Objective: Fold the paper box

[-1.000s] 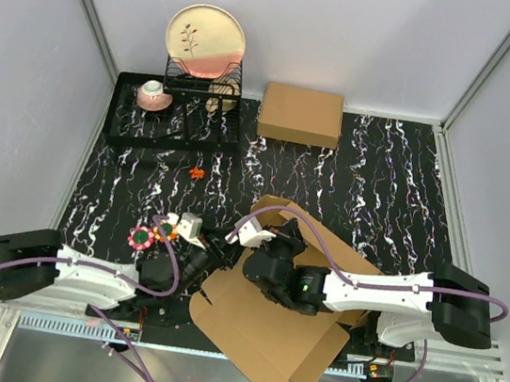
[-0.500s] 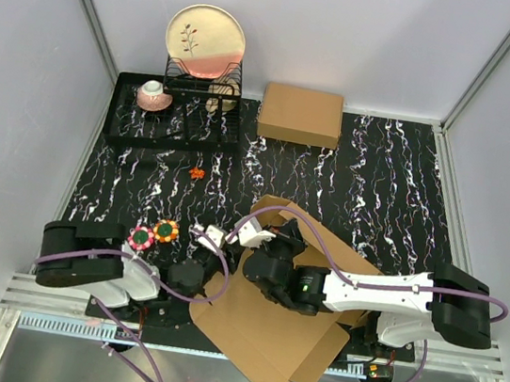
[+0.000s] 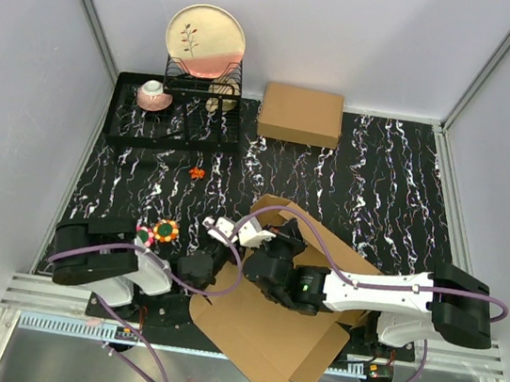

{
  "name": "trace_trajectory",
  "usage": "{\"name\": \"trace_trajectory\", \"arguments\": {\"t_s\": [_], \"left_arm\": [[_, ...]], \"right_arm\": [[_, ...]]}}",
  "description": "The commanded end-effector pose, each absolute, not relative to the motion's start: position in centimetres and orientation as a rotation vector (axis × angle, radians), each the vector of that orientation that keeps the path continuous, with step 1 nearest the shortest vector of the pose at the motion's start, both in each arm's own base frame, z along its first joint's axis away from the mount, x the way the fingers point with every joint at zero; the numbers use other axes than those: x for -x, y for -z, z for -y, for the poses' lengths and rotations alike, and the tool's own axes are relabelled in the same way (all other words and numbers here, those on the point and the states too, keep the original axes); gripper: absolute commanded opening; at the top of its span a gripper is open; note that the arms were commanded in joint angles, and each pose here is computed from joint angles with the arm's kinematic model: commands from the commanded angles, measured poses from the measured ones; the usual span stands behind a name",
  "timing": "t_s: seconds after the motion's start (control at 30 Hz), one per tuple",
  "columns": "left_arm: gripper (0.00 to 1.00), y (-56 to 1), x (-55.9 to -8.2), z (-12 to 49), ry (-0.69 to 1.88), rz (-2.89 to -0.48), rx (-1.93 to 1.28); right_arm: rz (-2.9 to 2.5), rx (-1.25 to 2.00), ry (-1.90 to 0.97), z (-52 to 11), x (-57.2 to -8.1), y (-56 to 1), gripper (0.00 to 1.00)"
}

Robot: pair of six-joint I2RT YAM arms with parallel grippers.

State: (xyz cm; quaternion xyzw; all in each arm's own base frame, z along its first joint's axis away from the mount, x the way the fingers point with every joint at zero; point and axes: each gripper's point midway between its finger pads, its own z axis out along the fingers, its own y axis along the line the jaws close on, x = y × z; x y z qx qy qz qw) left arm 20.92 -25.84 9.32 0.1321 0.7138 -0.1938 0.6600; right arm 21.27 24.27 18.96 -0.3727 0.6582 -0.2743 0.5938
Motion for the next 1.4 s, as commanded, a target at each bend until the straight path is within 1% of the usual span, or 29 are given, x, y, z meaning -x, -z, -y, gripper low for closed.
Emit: {"name": "trace_trajectory", "arguments": {"t_s": [0.0,0.03,0.1,0.13,0.17,0.3,0.5,0.7,1.0,1.27,1.3,1.33,1.37], "left_arm": [[0.45,-14.4,-22.1,27.9,0.599,-1.468,-0.17],[0.42,-14.1,-22.2,28.0,0.596,-1.474,-0.171],[0.29,-14.2,-22.3,28.2,0.61,-1.472,-0.165],[0.24,-14.1,-22.2,28.3,0.619,-1.472,-0.166],[0.15,-14.2,-22.0,28.5,0.64,-1.471,-0.163],[0.0,-14.1,-21.1,29.0,0.726,-1.479,-0.172],[0.0,-15.0,-18.8,29.9,0.93,-1.475,-0.144],[0.0,-15.9,-16.2,31.9,1.062,-1.465,-0.171],[0.0,-15.9,-12.8,34.2,1.154,-1.473,-0.254],[0.0,-15.3,-12.2,36.5,1.181,-1.478,-0.298],[0.02,-15.3,-12.2,36.8,1.185,-1.475,-0.299],[0.07,-14.9,-12.3,36.9,1.176,-1.482,-0.304],[0.09,-15.0,-12.3,37.1,1.178,-1.476,-0.305]], "right_arm": [[-1.544,0.825,0.544,-25.6,-21.1,-18.9,0.0],[-1.542,0.826,0.541,-25.8,-21.1,-19.0,0.0],[-1.542,0.833,0.544,-25.8,-21.1,-18.9,0.0],[-1.542,0.831,0.545,-25.8,-21.1,-18.9,0.0],[-1.541,0.833,0.544,-25.8,-21.1,-18.9,0.0],[-1.54,0.834,0.555,-25.7,-21.1,-18.8,0.0],[-1.523,0.84,0.593,-25.2,-21.1,-18.6,0.0],[-1.519,0.828,0.601,-25.0,-21.2,-18.8,0.0],[-1.52,0.811,0.604,-24.8,-21.2,-18.6,0.0],[-1.529,0.787,0.588,-24.8,-21.2,-18.7,0.0],[-1.53,0.785,0.588,-24.7,-21.2,-18.7,0.0],[-1.531,0.782,0.586,-24.7,-21.2,-18.8,0.0],[-1.532,0.782,0.586,-24.7,-21.2,-18.8,0.0]]}}
